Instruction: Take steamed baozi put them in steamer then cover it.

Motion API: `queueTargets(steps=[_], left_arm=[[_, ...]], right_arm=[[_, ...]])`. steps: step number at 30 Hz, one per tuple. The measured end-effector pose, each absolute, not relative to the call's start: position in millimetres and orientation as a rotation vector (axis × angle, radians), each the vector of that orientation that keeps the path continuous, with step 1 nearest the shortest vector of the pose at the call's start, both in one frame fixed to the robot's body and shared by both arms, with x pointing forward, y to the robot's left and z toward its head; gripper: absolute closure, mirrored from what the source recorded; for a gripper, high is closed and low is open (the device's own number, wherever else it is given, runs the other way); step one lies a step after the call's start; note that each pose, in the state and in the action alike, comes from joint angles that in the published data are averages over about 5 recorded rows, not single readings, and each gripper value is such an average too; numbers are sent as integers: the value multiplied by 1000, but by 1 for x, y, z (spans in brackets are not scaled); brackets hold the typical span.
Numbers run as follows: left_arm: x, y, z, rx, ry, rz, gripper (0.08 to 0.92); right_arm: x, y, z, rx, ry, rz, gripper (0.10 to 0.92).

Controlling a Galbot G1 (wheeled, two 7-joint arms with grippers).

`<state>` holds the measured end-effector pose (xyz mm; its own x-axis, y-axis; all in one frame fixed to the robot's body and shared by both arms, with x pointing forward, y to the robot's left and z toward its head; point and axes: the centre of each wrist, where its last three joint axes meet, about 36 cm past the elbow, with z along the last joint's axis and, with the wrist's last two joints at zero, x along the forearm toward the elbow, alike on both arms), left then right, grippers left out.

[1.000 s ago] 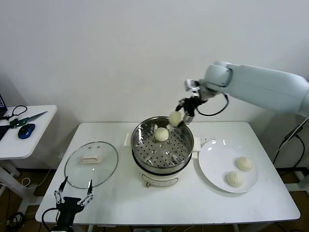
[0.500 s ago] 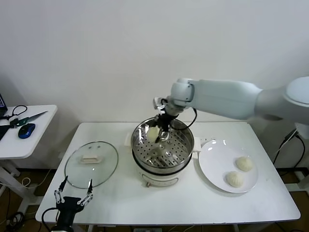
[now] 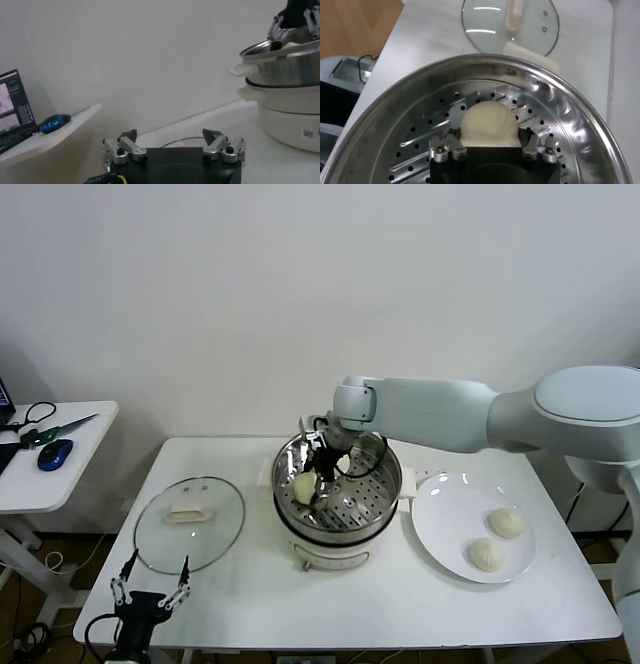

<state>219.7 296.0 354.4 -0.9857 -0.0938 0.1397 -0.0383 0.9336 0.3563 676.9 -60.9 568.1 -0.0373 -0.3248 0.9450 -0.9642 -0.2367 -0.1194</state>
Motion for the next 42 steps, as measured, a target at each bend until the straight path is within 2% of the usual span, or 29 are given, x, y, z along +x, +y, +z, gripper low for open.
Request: queueTargets(steps=[7,13,20,27,34,42], left_arm=[[222,296,354,100,-2934,-542,177],[223,296,356,100,-2937,-547,177],[222,295,357,97,-2936,-557,177],[222,295,357,93,-2932,-568,177],[221,295,357,97,-2927,-569,177],[218,294,358,106,-2916,-576,177]], right_arm=[[677,-64,573,1615,-1387,1287,200],[679,-86,597,1607,-1401,1299,199],[677,-147,640,1573,-1423,1313,200],[658,-231,666,1508,-1438,1318,200],[628,-313,650,1440,-1434,1302,200],[600,-384,595,1366,-1391,1277,200]])
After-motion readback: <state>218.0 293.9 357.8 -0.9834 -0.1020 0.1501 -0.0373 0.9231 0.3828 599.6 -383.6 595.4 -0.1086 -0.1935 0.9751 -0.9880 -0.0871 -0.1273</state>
